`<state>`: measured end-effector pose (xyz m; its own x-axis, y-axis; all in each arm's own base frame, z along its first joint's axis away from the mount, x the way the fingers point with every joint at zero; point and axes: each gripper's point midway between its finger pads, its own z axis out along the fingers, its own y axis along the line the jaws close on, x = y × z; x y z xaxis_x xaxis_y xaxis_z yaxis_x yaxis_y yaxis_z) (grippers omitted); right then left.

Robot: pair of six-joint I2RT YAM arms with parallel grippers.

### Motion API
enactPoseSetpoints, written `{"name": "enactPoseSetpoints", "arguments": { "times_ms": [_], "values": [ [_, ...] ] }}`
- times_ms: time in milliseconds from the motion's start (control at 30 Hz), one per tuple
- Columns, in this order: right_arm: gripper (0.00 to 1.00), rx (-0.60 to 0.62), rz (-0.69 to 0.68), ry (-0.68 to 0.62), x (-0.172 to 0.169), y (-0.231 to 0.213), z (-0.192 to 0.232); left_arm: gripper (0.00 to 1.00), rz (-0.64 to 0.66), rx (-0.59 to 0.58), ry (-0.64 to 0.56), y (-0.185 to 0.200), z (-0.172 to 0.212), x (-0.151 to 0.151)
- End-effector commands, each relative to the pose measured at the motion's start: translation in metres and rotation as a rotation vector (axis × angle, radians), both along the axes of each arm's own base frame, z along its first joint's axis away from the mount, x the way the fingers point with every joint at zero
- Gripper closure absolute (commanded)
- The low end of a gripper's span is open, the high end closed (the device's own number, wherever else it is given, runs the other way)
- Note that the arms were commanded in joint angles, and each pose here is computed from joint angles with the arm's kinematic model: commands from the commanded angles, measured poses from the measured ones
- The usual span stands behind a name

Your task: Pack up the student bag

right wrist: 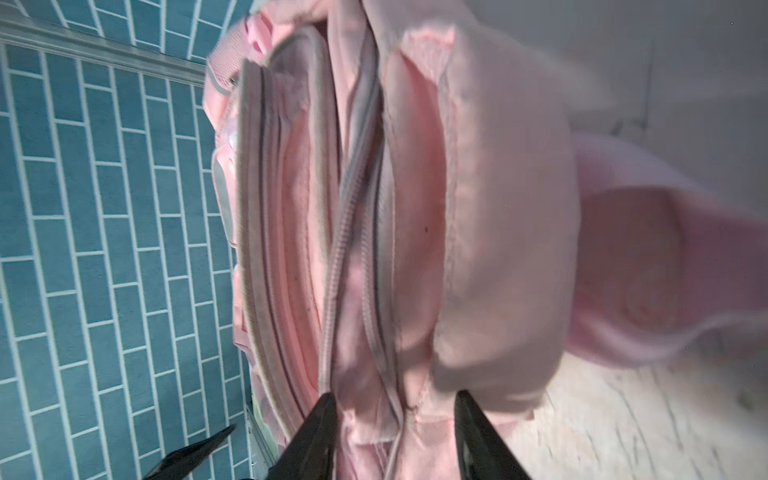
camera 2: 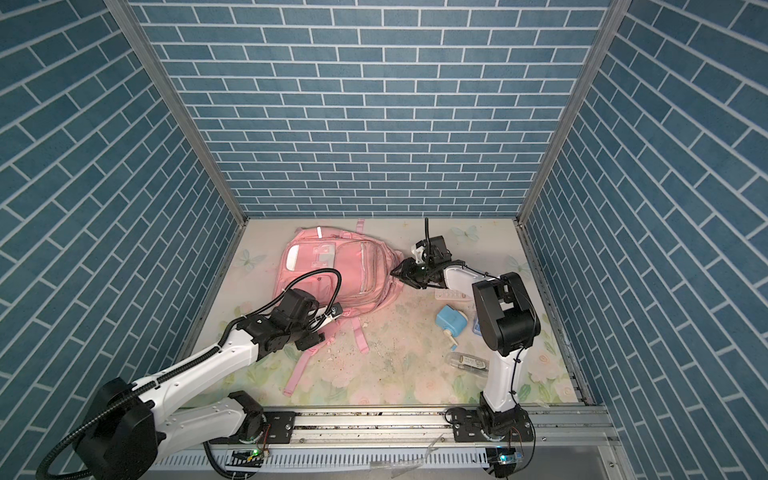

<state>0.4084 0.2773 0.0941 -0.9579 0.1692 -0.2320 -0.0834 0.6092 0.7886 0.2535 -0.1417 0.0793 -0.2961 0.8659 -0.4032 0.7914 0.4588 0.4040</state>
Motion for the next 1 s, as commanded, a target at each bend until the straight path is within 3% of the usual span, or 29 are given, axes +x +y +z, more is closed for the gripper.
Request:
{"name": "enactPoseSetpoints", "arguments": {
  "times_ms": [0,267,367,533,567,733,833,967],
  "values": [
    [0.53,0.029,0.078,-0.089,0.003,0.004,0.025,0.29,0.021,-0.044,-0.064,-0.009,0.000,0.019],
    [0.53,-0.059,0.053,-0.229,-0.020,-0.021,0.056,0.36,0.112,0.029,-0.063,0.003,-0.036,0.036],
    [0.55,-0.071,0.056,-0.279,-0.033,-0.029,0.067,0.63,0.105,0.007,-0.041,-0.002,-0.039,0.036],
    [0.62,-0.080,0.099,-0.425,-0.065,-0.042,0.075,0.97,0.092,-0.107,-0.002,-0.022,-0.032,0.033],
    [0.64,-0.074,0.123,-0.455,-0.073,-0.042,0.075,1.00,0.085,-0.131,0.013,-0.027,-0.030,0.031],
    [0.69,-0.138,0.238,-0.652,-0.111,-0.043,0.075,1.00,0.091,-0.303,0.137,-0.069,-0.001,0.024],
    [0.69,-0.248,0.333,-0.874,-0.136,-0.034,0.068,1.00,0.143,-0.411,0.193,-0.091,0.018,0.024],
    [0.70,-0.271,0.326,-1.112,-0.158,-0.030,0.069,1.00,0.208,-0.535,0.235,-0.113,0.039,0.026]
  ]
}}
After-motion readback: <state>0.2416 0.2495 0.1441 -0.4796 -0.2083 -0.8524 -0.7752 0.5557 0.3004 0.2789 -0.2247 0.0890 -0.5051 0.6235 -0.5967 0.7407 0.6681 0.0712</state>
